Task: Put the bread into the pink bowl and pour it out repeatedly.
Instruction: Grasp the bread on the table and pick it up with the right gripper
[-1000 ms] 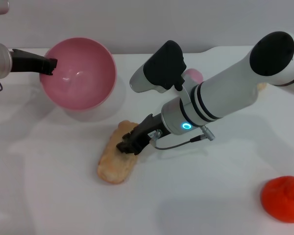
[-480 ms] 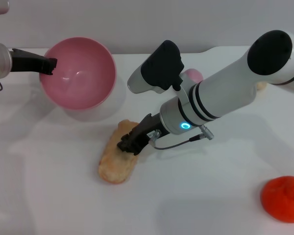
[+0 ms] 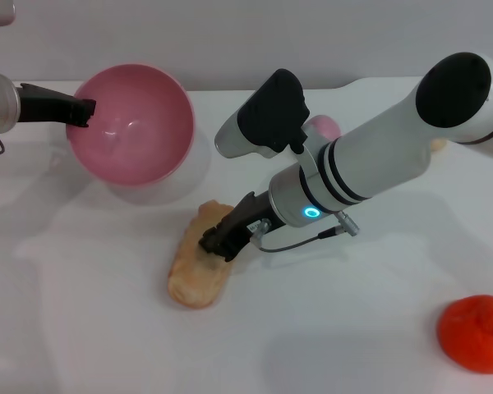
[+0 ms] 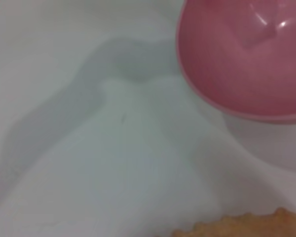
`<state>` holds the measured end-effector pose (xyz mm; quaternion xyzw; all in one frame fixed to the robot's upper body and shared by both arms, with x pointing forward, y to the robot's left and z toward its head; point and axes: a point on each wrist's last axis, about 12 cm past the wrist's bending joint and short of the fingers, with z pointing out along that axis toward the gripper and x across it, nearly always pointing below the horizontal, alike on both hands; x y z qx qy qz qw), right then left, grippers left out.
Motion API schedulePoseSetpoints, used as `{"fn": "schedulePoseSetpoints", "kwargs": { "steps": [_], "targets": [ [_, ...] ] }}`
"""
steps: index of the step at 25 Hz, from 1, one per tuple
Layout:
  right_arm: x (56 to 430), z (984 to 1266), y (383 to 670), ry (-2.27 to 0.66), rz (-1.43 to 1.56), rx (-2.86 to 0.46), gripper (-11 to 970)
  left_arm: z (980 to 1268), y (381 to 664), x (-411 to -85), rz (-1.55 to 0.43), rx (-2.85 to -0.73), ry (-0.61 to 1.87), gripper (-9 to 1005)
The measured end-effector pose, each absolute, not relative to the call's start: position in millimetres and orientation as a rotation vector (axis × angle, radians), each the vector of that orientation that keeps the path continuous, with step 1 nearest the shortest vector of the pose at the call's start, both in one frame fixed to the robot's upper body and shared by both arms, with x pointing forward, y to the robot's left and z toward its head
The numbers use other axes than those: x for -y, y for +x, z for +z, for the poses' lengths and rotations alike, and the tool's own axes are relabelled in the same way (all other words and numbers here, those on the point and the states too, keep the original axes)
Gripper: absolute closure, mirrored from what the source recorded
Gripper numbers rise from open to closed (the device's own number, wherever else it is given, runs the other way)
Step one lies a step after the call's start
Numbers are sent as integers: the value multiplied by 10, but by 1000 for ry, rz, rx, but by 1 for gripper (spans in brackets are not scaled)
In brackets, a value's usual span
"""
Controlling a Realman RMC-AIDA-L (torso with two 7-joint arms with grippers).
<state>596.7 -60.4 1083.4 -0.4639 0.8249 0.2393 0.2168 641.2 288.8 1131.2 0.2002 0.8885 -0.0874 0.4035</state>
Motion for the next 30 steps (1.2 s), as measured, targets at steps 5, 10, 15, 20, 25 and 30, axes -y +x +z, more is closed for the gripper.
{"fn": "schedulePoseSetpoints", "kwargs": {
  "steps": [5,10,15,20,25,30],
  "targets": [
    [614,10823,5960,-1283,665,-2290,914,11310,6412,-2884,-221,-2244,507,951],
    [628,10809,5951,-1278,669,-2296,916,11310,6412,-2875,-223,-2244,508,951],
    [610,10836,5932,-1299,678,-2274,919,11300,6411,-2903,-219,-2248,500,951],
    [635,10854,5898,-1345,661,-2241,921,11297,6413,-2958,-209,-2253,488,951],
    [668,10874,5851,-1376,599,-2193,921,11293,6423,-3014,-212,-2261,459,951],
    [776,10967,5828,-1347,578,-2126,927,11295,6423,-3028,-220,-2267,448,951]
  ]
}}
